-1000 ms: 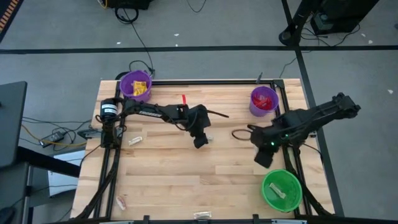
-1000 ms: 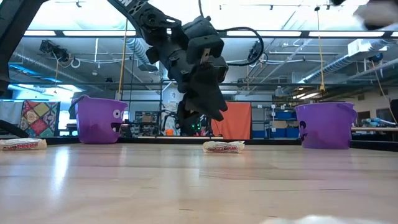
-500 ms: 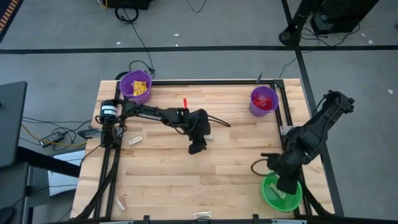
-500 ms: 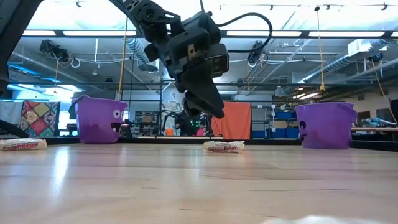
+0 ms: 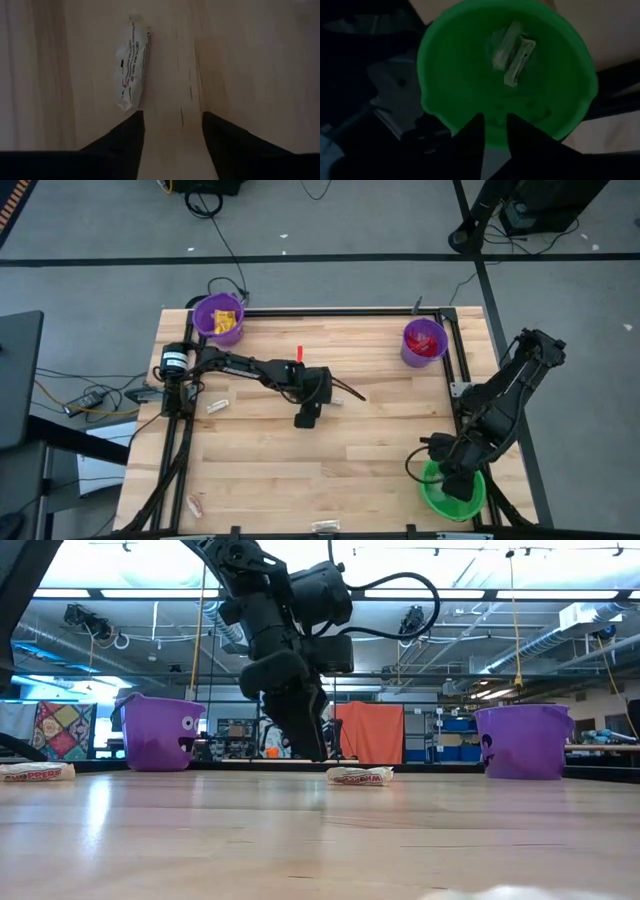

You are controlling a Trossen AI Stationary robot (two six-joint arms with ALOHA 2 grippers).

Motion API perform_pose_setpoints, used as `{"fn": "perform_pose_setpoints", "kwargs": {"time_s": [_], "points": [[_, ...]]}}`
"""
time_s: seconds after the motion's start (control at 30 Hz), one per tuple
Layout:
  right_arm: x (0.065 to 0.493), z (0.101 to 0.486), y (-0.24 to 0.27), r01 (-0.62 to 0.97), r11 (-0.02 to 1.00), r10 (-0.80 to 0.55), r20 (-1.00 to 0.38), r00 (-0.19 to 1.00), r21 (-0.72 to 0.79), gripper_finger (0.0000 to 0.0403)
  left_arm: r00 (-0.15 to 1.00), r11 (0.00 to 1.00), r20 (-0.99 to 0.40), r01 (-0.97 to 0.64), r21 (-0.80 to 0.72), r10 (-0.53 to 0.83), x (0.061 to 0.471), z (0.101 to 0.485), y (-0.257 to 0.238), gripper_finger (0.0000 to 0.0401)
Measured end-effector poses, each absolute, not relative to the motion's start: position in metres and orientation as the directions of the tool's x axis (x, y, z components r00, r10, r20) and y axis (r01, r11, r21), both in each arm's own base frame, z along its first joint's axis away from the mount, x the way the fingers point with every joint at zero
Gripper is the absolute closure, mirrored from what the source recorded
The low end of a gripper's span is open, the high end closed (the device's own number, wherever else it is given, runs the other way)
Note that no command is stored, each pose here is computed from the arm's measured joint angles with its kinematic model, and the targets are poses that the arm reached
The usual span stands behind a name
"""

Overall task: Sort candy by brand, put in halloween buckets
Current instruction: Put the white chocolate bar into the green bucket

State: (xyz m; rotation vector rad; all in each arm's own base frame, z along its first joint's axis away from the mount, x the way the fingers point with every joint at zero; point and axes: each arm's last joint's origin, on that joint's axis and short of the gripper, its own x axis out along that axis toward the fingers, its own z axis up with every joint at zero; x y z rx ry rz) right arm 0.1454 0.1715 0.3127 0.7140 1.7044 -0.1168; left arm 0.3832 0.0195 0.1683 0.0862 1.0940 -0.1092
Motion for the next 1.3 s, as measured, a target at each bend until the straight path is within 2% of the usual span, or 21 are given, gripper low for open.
{"fn": "perform_pose_setpoints", "kwargs": {"time_s": [0.1, 0.23, 0.4, 0.7, 0.83, 1.0, 1.13, 1.3], "points": [[0.147, 0.311, 0.173, 0.551, 0.786, 0.387, -0.918, -0.084, 0.281, 0.0283, 0.456, 0.991, -0.889, 0.133, 0.023, -0.041, 0.383, 0.168, 0.019, 0.0171], [0.148, 0.31, 0.173, 0.598, 0.758, 0.34, -0.94, -0.023, 0.26, 0.0253, 0.468, 0.991, -0.883, 0.131, 0.036, -0.03, 0.386, 0.167, 0.02, 0.0146], [0.149, 0.31, 0.172, 0.607, 0.755, 0.216, -0.968, 0.126, 0.248, 0.0244, 0.513, 0.977, -0.856, 0.208, 0.049, -0.066, 0.396, 0.156, 0.021, 0.0154], [0.154, 0.311, 0.173, 0.689, 0.666, 0.175, -0.958, 0.228, 0.286, 0.0247, 0.501, 0.988, -0.865, 0.117, 0.098, 0.026, 0.402, 0.135, 0.033, 0.0227], [0.155, 0.311, 0.174, 0.685, 0.661, 0.174, -0.951, 0.255, 0.305, 0.0247, 0.511, 0.99, -0.859, 0.101, 0.097, 0.032, 0.404, 0.132, 0.039, 0.0286], [0.155, 0.311, 0.173, 0.671, 0.677, 0.166, -0.951, 0.261, 0.303, 0.0247, 0.515, 0.996, -0.856, 0.043, 0.083, 0.049, 0.403, 0.132, 0.05, 0.0384], [0.155, 0.311, 0.174, 0.643, 0.705, 0.187, -0.953, 0.238, 0.299, 0.0247, 0.514, 0.999, -0.857, -0.008, 0.041, 0.039, 0.402, 0.132, 0.058, 0.0396], [0.152, 0.312, 0.178, 0.555, 0.771, 0.229, -0.949, 0.218, 0.314, 0.0249, 0.522, 0.994, -0.849, -0.107, 0.029, 0.081, 0.397, 0.152, 0.061, 0.0398]]}}
